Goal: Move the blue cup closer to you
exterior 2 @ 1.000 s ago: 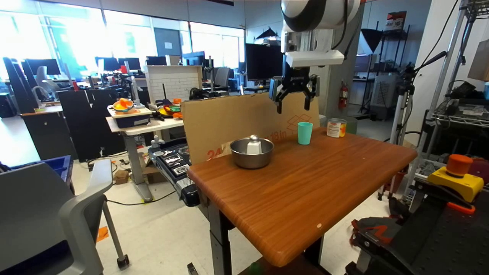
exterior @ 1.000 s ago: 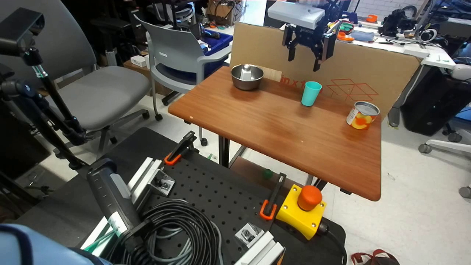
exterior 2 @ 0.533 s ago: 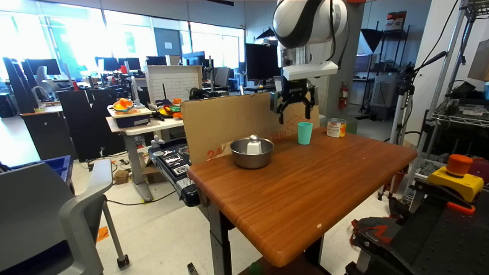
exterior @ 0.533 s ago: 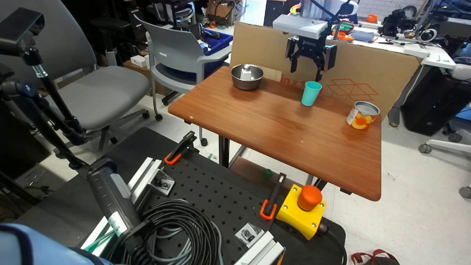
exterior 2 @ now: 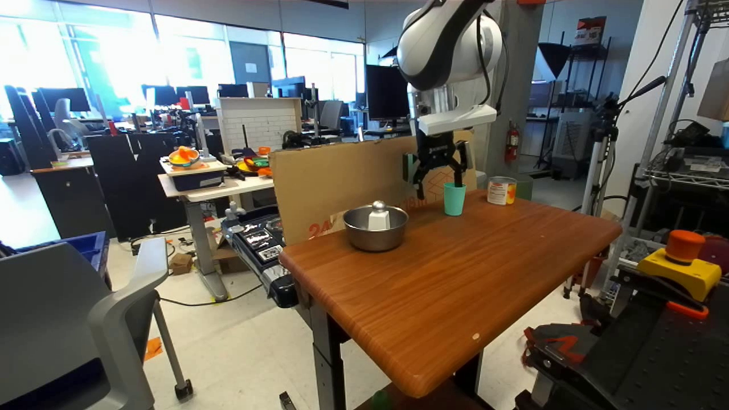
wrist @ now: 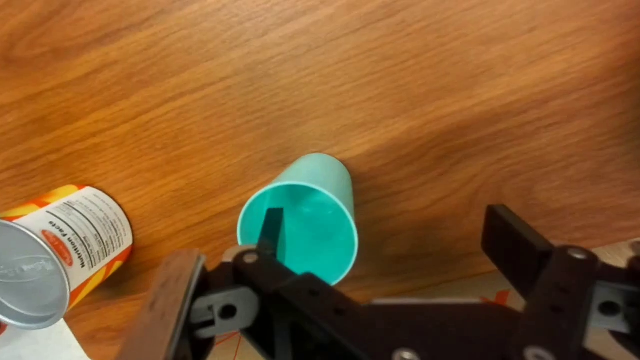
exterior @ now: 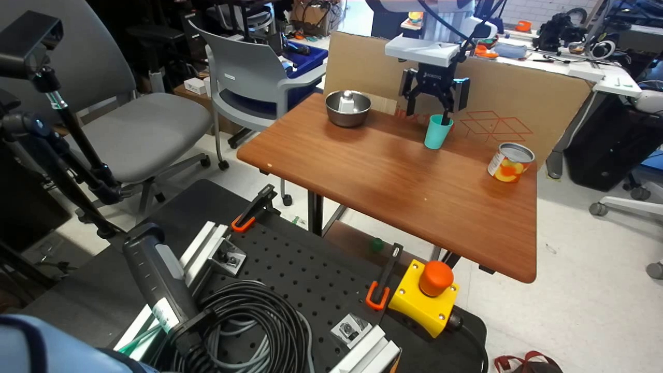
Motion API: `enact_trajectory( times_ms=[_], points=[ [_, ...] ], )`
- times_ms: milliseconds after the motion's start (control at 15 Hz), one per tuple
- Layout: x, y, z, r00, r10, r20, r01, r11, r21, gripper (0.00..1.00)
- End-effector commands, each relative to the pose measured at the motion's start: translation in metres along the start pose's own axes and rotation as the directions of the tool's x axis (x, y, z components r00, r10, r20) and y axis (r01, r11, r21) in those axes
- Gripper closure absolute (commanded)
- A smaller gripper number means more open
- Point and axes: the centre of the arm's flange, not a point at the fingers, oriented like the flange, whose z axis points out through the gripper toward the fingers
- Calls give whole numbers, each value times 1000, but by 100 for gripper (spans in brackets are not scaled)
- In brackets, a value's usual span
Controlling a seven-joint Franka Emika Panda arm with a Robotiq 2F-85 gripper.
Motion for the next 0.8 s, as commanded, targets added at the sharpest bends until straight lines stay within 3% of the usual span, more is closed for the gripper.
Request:
enact_trajectory(
  times_ms=[0, 600, 733],
  points=[
    [12, -8, 3, 999, -20, 34, 20, 1000, -9, 28],
    [4, 18, -8, 997, 46, 69, -45, 999, -5, 96],
    [-4, 29, -9, 996, 63, 60, -62, 998, -17, 100]
  ],
)
